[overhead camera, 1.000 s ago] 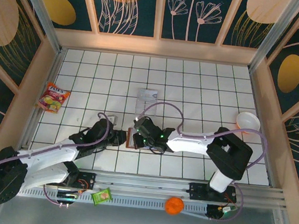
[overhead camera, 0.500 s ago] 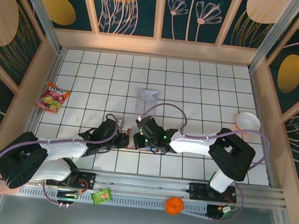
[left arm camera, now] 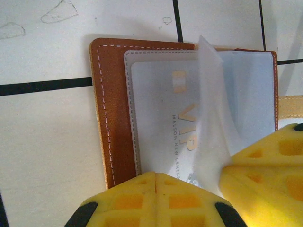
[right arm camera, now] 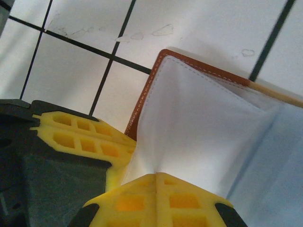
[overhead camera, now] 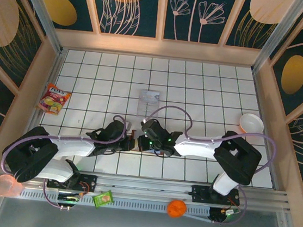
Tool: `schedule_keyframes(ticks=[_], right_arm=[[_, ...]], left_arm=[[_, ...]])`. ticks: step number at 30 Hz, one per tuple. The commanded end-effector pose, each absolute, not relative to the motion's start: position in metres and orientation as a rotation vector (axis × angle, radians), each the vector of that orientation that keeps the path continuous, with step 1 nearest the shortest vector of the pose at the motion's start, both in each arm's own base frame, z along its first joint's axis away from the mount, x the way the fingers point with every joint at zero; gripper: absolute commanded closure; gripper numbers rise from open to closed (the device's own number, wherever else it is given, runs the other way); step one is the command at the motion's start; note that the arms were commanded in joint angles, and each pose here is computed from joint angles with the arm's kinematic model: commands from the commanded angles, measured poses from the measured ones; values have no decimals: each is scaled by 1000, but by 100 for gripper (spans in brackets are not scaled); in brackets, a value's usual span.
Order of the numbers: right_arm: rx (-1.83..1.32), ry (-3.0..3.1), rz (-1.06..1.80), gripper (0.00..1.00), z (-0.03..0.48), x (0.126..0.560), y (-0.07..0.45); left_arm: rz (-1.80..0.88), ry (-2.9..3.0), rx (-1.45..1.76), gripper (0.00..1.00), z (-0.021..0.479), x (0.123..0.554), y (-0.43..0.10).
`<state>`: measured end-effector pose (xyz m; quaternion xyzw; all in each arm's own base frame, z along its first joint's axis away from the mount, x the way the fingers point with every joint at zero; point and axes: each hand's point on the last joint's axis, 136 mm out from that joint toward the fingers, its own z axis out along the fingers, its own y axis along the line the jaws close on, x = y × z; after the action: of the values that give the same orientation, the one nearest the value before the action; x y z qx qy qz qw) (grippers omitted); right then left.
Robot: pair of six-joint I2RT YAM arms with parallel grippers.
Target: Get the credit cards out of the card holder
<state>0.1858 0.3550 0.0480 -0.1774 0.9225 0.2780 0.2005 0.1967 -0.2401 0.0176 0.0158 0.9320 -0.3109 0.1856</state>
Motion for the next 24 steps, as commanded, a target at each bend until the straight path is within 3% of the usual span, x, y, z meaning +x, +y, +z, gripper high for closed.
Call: schedule_keyframes(ticks=[1, 3, 6, 9, 13, 17, 24], right_arm=[[-373, 2609, 695, 100, 47, 189, 330], [-311, 2627, 642, 92, 43, 187, 314], [-209, 2643, 563, 69, 42, 185, 289], [-132, 2631, 523, 59, 47, 180, 267], [-99, 2531, 527, 57, 80, 184, 256], [-270, 2432, 668, 60, 119, 190, 290], [-272, 2443, 661, 63, 111, 199, 300]], left_arm=[[-803, 2723, 39, 100, -4, 182, -228], [-810, 2719, 45, 100, -3, 182, -229], [-817, 2712, 49, 100, -1, 183, -230], [-833, 2701, 64, 100, 2, 184, -233], [-849, 2684, 74, 100, 6, 186, -236], [-867, 2666, 85, 100, 12, 188, -240], [-908, 2603, 152, 91, 44, 198, -256]])
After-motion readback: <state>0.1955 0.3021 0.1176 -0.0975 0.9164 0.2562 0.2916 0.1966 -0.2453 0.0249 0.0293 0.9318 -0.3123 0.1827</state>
